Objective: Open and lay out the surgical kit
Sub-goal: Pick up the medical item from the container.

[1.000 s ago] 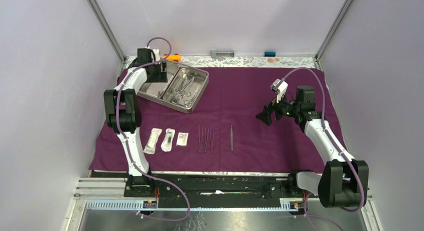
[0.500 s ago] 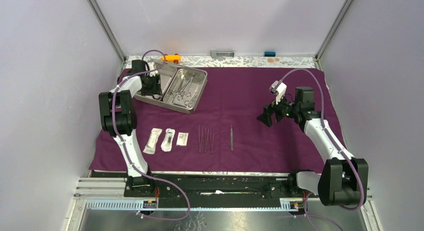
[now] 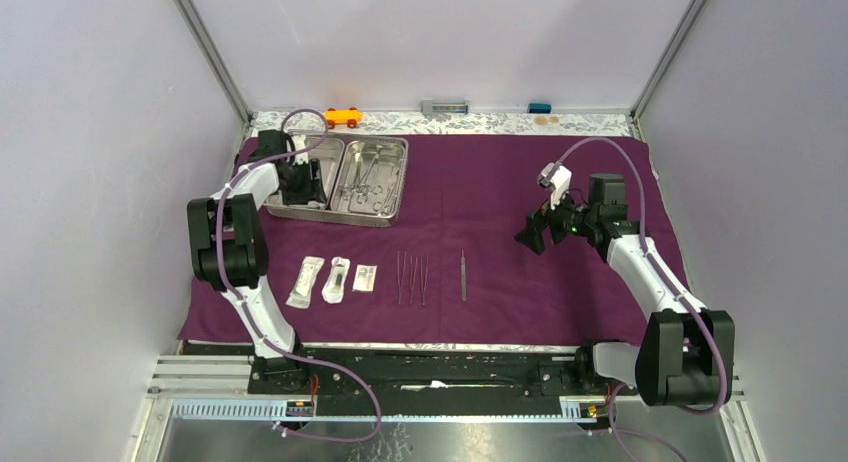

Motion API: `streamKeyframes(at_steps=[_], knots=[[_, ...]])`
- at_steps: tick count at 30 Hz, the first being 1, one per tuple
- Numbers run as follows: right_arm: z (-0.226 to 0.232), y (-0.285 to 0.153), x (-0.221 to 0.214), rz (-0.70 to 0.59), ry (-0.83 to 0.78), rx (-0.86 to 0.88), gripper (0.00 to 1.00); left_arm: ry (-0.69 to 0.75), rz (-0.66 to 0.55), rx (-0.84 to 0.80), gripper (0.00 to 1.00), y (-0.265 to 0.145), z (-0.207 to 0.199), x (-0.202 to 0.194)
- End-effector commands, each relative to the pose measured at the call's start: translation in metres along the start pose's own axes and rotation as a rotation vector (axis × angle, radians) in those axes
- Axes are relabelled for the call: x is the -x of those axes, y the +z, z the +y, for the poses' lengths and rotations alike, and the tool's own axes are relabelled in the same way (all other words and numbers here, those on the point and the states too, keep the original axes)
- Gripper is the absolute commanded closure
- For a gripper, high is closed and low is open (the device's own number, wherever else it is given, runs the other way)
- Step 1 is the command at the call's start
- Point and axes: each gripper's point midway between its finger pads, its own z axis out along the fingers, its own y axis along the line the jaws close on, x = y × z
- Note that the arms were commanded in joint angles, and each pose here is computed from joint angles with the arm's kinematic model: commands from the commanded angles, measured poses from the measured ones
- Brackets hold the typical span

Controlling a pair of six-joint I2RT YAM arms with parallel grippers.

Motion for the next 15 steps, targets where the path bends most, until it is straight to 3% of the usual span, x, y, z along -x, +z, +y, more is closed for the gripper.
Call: streamKeyframes(at_steps=[1, 7, 15], knots=[[-0.004, 0.003, -0.002, 0.008, -0.024, -0.010, 0.01, 0.008, -0.165, -0.014, 0.42, -0.038, -0.011, 0.055], [-0.006, 0.003, -0.004, 0.013, -0.027, -0.022, 0.01, 0.112, -0.270, -0.037, 0.36, -0.046, -0.047, 0.105], [-0.014, 0.004, -0.011, 0.037, -0.008, -0.058, 0.01, 0.365, -0.231, -0.131, 0.29, -0.019, -0.122, 0.112]])
